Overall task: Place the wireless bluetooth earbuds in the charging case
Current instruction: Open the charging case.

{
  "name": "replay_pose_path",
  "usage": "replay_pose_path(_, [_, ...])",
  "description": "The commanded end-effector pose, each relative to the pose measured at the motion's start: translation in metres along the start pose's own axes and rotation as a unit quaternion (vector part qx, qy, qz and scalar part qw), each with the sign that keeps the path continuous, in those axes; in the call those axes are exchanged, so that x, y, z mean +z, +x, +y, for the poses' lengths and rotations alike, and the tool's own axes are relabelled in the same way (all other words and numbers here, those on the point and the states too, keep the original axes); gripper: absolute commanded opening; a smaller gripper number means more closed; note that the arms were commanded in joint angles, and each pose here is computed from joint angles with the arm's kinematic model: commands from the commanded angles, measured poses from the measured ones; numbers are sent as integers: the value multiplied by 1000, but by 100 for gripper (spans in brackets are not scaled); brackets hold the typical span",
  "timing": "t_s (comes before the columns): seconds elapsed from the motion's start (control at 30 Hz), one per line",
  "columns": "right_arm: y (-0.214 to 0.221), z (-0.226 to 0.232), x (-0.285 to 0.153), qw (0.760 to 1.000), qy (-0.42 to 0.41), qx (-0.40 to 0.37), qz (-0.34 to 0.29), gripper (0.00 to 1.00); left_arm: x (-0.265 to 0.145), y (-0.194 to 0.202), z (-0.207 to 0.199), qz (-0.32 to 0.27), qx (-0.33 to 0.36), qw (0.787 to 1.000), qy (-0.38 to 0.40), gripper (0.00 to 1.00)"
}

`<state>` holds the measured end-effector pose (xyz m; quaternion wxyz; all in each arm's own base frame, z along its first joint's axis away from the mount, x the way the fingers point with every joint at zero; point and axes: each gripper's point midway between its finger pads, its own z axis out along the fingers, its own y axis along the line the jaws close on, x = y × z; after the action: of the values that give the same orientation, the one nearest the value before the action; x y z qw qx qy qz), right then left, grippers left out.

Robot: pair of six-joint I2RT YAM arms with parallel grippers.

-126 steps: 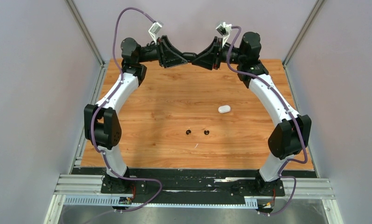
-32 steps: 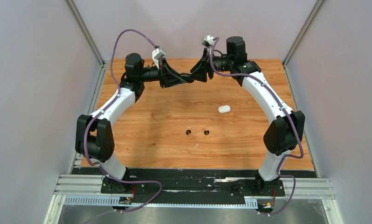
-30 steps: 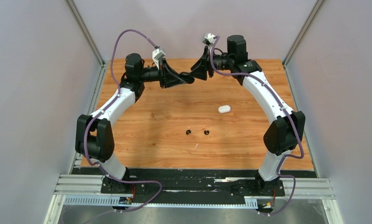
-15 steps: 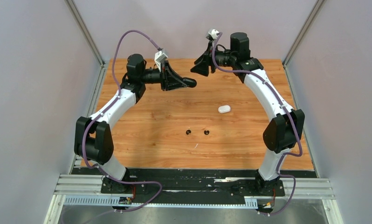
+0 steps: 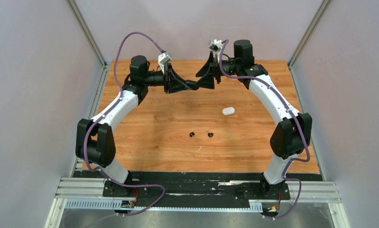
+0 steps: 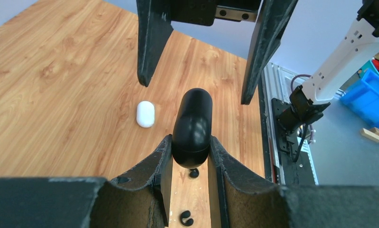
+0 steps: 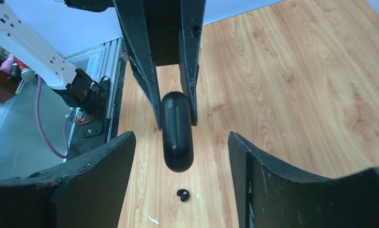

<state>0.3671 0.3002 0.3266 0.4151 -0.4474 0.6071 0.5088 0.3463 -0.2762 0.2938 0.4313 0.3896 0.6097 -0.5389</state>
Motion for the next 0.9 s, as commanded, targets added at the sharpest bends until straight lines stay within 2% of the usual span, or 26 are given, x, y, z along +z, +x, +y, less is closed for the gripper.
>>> replay_pose_path(0.0, [-3, 4, 0, 1000, -11, -8, -3, 70, -2, -24, -17, -18, 46, 998, 25, 0])
replay_pose_path(0.5, [8, -5, 6, 1000, -13, 8, 4, 67, -2, -29, -20, -24, 58, 998, 33, 0])
replay_pose_path(0.67, [10, -25, 6, 999, 39, 16, 8, 63, -2, -29, -24, -23, 65, 997, 43, 0])
replay_pose_path(0.87, [-4, -49, -6, 996, 76, 50, -14, 60, -2, -24, -26, -16, 80, 995, 49, 0])
